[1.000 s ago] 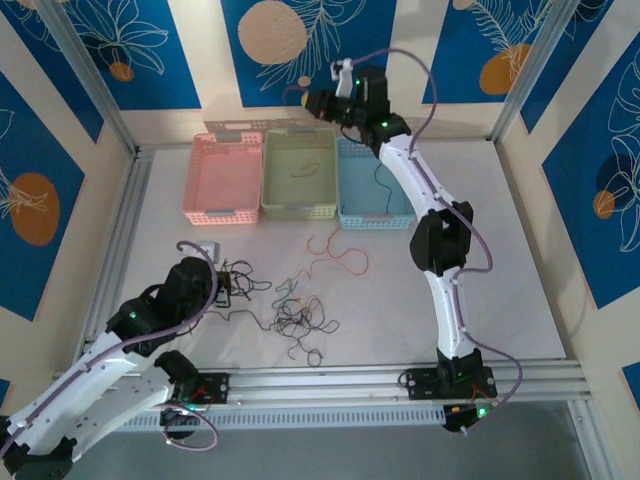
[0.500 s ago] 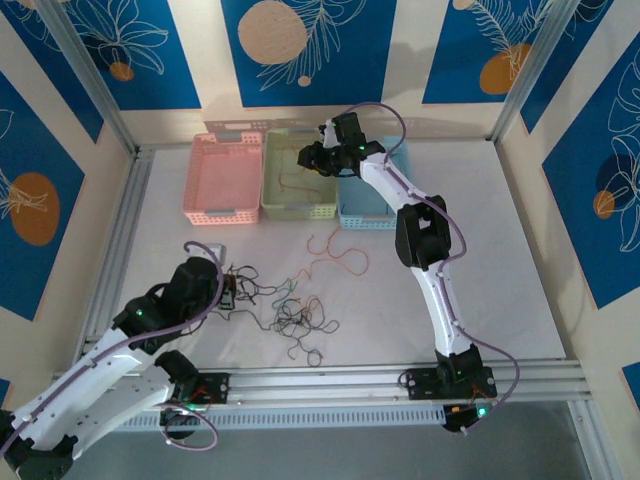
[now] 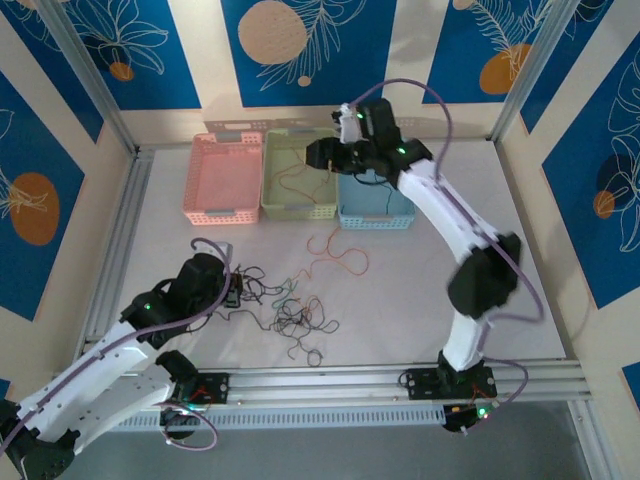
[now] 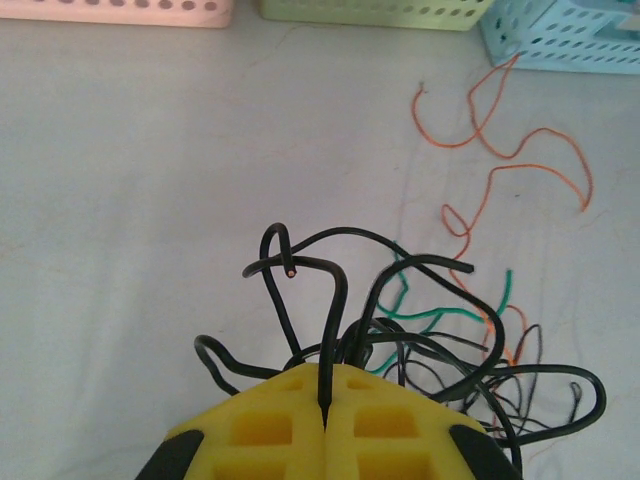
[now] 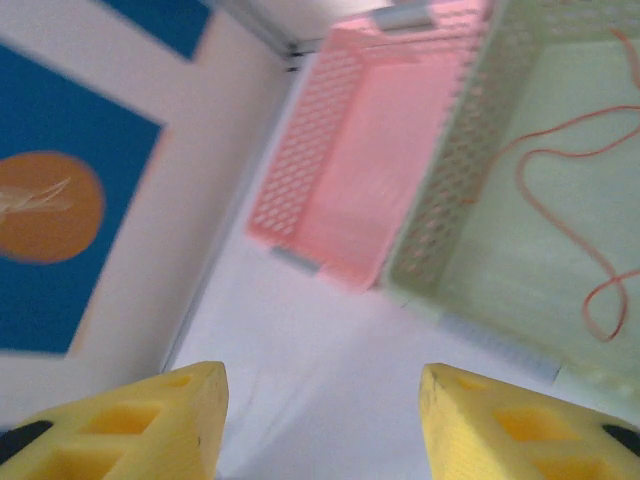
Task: Untangle the cables
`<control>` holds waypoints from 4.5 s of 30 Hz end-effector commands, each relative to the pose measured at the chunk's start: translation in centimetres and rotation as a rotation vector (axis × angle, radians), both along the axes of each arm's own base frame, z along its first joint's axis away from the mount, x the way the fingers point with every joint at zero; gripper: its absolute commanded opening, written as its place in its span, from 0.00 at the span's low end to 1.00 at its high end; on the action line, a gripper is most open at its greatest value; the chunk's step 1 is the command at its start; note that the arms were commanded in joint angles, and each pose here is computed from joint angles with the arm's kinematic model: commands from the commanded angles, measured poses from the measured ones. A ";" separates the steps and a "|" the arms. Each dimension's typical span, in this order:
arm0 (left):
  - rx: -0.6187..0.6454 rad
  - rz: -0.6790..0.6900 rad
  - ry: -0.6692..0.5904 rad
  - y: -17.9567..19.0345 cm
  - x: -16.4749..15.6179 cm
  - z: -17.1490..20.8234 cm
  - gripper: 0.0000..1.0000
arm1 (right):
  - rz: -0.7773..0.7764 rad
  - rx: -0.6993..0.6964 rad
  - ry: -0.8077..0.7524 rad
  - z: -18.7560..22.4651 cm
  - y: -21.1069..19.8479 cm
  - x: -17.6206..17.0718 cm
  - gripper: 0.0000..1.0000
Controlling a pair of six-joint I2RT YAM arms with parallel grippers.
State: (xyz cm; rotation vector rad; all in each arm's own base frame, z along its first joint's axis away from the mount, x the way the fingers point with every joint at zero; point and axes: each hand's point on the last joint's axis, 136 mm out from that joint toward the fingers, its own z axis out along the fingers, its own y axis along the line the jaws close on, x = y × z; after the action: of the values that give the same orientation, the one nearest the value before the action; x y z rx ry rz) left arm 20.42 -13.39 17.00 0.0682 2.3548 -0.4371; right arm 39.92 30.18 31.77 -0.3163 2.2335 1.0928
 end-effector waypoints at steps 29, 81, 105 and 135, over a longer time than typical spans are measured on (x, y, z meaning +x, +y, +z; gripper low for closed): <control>-0.244 -0.500 -0.104 -9.0 -1.6 5.2 0.00 | 0.507 -0.021 -0.143 -7.8 1.9 -22.4 0.60; -0.009 -0.221 -0.141 -3.4 1.1 4.1 0.00 | 0.265 -0.099 0.057 -11.4 -2.3 -15.7 0.00; 0.353 0.192 -0.233 8.0 2.0 10.0 0.00 | -0.349 -0.194 0.163 -15.7 -18.0 -10.9 0.00; 0.273 0.336 -0.173 9.0 28.8 11.2 0.00 | -0.232 -0.043 0.195 -16.4 -15.3 -13.6 0.00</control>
State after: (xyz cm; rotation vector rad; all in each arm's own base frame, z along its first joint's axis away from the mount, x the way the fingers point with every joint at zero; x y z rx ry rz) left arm 46.85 -5.50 27.05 -0.1470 2.2398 0.0254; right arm 27.45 14.43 15.31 0.0486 2.3923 0.9465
